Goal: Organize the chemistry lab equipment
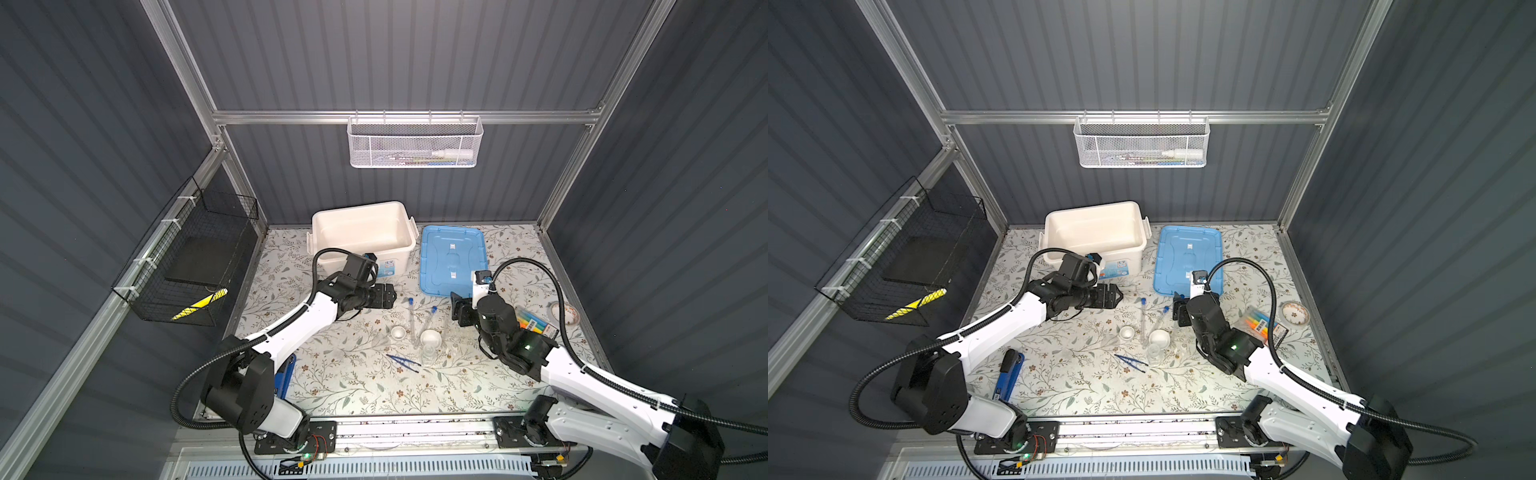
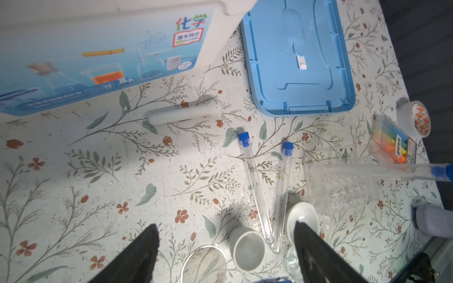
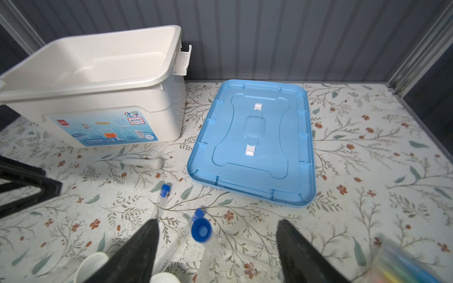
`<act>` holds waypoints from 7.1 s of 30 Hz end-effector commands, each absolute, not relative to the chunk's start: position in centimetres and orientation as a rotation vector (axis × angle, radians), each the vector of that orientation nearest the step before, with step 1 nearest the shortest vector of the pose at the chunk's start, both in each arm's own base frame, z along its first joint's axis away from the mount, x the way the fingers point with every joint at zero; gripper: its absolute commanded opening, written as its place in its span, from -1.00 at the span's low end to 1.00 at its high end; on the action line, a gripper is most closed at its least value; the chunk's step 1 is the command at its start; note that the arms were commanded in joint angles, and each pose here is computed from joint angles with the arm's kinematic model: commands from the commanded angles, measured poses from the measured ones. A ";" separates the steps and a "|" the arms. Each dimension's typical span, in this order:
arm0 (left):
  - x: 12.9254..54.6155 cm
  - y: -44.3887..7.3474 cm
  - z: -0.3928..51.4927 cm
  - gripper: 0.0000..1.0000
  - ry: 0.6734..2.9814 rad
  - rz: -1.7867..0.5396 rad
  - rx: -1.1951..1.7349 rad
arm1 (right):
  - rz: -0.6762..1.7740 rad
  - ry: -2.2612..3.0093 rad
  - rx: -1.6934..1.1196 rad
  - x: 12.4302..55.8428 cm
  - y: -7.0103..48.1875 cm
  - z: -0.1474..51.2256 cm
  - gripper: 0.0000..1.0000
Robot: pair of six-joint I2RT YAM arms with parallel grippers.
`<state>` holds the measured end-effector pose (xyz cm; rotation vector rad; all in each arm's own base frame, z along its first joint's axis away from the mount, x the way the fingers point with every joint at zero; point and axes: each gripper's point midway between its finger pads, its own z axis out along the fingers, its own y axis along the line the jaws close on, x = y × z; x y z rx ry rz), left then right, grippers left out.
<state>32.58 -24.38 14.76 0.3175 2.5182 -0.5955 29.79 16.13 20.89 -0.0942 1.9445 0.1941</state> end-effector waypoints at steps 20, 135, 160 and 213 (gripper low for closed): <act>29.9 -30.3 9.2 0.24 2.797 -0.425 0.530 | 0.350 2.003 0.091 29.8 11.6 23.4 0.86; 33.0 -30.6 3.3 -0.71 2.903 -0.309 0.537 | 0.440 2.120 0.316 28.6 6.5 20.9 0.81; 34.5 -32.7 10.8 -0.74 2.563 -0.440 0.776 | 0.941 2.249 0.315 34.2 11.2 20.7 0.61; 35.2 -39.9 12.2 -0.73 2.349 -0.698 1.055 | 1.401 2.415 0.170 44.5 17.9 16.0 0.02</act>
